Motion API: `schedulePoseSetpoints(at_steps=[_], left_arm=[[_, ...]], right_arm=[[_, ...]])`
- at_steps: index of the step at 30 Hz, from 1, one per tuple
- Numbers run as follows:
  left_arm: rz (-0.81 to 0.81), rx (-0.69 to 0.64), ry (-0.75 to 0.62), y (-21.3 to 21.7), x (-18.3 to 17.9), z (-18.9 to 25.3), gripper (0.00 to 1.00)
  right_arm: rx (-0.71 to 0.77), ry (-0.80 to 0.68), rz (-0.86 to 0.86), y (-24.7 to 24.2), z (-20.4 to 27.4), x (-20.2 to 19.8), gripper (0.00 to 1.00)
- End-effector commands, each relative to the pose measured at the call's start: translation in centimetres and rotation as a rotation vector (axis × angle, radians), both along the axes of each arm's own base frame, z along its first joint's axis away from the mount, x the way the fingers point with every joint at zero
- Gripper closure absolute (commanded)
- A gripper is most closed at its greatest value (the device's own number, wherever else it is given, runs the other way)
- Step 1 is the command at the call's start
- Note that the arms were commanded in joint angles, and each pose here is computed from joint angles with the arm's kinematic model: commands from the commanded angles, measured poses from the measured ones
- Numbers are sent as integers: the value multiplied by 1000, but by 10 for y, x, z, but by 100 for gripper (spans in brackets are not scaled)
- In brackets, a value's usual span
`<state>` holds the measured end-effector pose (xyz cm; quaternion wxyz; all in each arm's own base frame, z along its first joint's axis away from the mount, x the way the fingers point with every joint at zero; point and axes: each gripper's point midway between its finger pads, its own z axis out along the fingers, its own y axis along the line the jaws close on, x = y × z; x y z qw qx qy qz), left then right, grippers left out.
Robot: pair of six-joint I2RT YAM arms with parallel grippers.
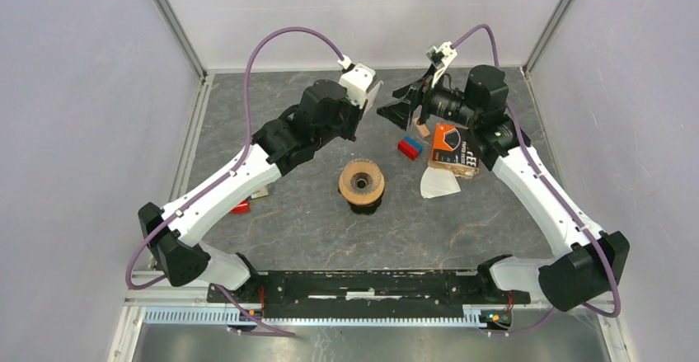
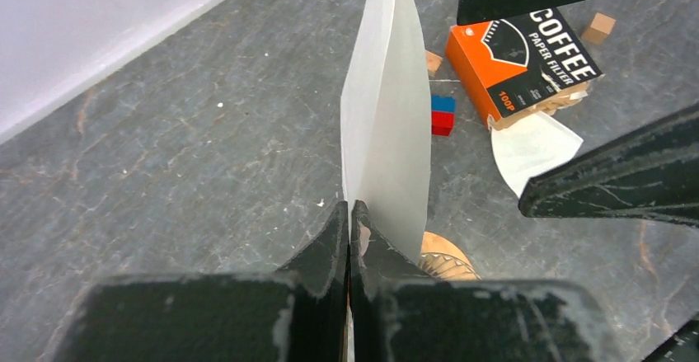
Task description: Place the coffee filter in the dripper
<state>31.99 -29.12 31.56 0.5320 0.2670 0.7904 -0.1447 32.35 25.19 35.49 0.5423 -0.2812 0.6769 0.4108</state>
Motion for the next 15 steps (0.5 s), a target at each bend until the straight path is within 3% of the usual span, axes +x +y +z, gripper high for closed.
schedulePoseSetpoints(at_steps=[1,15], left_arm=[[32,51,-121,4,6,21,98],[4,119,-150,-9,1,10,98]], right_arm=[[114,12,-10,6,27,4,20],[168,118,24,14,5,0,27]])
